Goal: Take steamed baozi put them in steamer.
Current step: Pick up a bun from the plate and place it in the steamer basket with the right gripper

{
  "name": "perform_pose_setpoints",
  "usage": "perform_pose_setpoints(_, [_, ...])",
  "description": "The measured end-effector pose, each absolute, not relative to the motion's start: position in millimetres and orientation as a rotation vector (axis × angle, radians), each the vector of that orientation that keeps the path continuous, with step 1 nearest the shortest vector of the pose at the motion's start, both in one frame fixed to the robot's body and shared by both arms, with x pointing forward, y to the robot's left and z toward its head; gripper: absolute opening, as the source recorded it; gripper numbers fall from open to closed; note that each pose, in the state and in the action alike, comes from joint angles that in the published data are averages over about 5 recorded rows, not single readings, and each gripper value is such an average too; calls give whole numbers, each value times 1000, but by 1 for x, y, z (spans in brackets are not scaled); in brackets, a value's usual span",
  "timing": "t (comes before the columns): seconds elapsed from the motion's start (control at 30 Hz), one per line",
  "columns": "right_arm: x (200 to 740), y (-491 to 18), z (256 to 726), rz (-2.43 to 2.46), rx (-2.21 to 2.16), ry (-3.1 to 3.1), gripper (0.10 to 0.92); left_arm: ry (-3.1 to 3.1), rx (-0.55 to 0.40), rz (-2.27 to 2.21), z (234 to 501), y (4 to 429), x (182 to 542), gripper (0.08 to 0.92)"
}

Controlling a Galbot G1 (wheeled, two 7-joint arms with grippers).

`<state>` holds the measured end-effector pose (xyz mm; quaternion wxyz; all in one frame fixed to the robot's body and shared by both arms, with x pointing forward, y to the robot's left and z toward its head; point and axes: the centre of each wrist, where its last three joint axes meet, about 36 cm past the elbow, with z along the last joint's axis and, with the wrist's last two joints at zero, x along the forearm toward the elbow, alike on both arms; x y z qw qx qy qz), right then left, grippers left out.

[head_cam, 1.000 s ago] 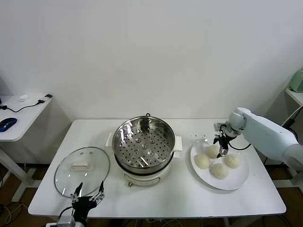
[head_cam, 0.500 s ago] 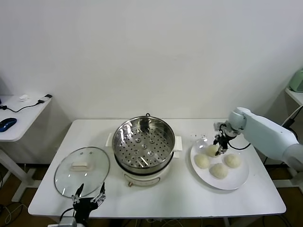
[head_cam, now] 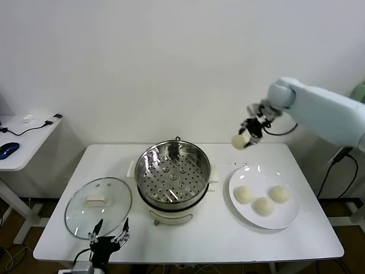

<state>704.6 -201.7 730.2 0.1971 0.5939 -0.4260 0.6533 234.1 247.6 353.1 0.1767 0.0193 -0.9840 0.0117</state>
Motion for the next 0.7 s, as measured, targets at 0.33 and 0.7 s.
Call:
perform_pose_setpoints(0.33, [683,-77,734,2167,1971,-684,585,-2792,21,10,357,244,233,823])
perform_pose_setpoints(0.7, [702,-24,682,2335,2066,-342,585,-2799,6,0,360,239,229,823])
